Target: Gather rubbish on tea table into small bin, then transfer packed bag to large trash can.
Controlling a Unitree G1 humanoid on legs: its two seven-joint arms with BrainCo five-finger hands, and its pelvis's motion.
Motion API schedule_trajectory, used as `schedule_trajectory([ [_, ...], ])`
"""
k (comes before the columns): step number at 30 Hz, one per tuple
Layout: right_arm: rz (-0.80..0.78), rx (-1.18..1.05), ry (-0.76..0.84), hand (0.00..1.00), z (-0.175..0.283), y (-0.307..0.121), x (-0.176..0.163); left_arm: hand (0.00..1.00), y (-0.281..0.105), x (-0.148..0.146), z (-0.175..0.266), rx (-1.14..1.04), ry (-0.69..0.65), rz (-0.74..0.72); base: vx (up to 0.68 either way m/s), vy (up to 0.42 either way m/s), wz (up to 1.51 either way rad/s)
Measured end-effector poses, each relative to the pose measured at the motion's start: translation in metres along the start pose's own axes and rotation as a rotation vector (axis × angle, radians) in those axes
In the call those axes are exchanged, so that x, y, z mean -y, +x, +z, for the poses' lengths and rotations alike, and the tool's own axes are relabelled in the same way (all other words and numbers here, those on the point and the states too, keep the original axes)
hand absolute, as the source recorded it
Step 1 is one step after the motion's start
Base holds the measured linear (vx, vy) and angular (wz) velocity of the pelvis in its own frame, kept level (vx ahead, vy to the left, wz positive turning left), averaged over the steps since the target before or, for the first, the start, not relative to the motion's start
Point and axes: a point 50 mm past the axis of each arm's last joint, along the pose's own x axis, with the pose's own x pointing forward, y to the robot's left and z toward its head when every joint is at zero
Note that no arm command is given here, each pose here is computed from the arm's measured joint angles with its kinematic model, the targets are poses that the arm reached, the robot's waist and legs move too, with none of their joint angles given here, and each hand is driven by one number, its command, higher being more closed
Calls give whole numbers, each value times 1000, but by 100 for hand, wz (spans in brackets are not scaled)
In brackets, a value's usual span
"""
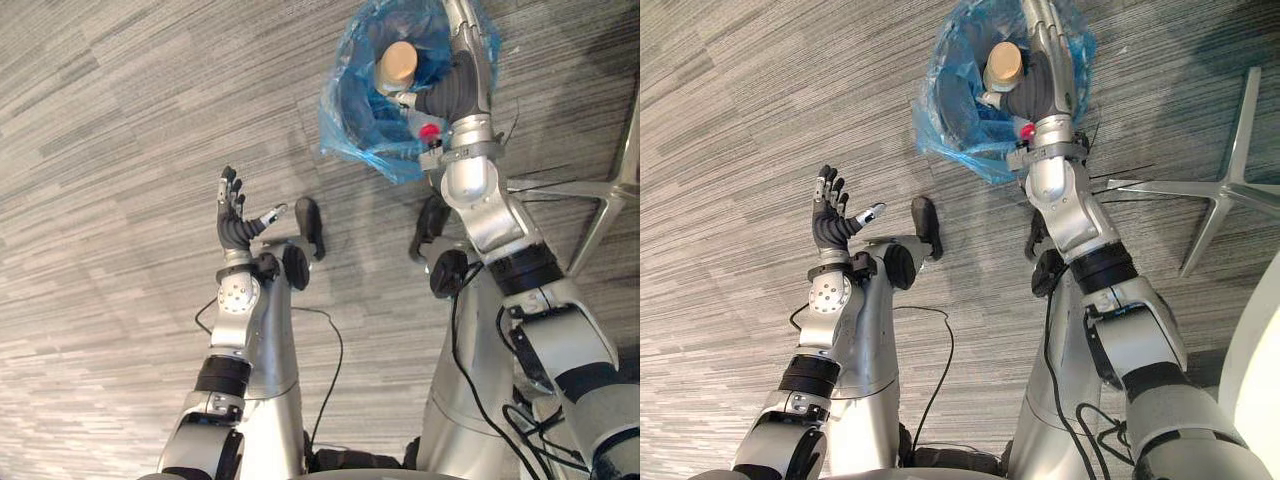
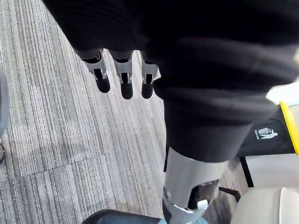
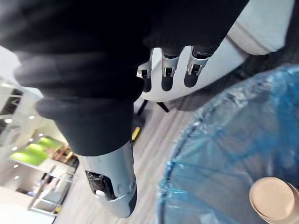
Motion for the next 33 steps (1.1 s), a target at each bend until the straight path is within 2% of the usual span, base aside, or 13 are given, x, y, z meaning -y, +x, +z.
schedule_trajectory([
  [4,107,-11,-30,0,-3,-31,-22,0,0,-4,-5,-15,45,1,-23,34,-3],
  [6,220,-34,-87,0,-11,-49,-41,0,-1,-5,-9,-25,70,-2,-7,34,6],
  [12,432,-122,-174,0,-34,-66,-76,0,0,-6,-9,-25,75,-3,12,15,1],
  [13,446,-130,-179,100,-36,-66,-79,0,0,-6,-8,-25,74,-3,27,24,3],
  [20,520,-238,-262,100,-60,-51,-81,0,13,-4,5,21,59,-10,5,18,11],
  [27,500,-303,-225,100,-71,-45,-70,0,16,-2,10,38,42,-31,-9,9,11],
  [33,474,-266,-204,100,-63,-37,-67,0,16,-1,10,33,46,-32,-3,23,-1],
])
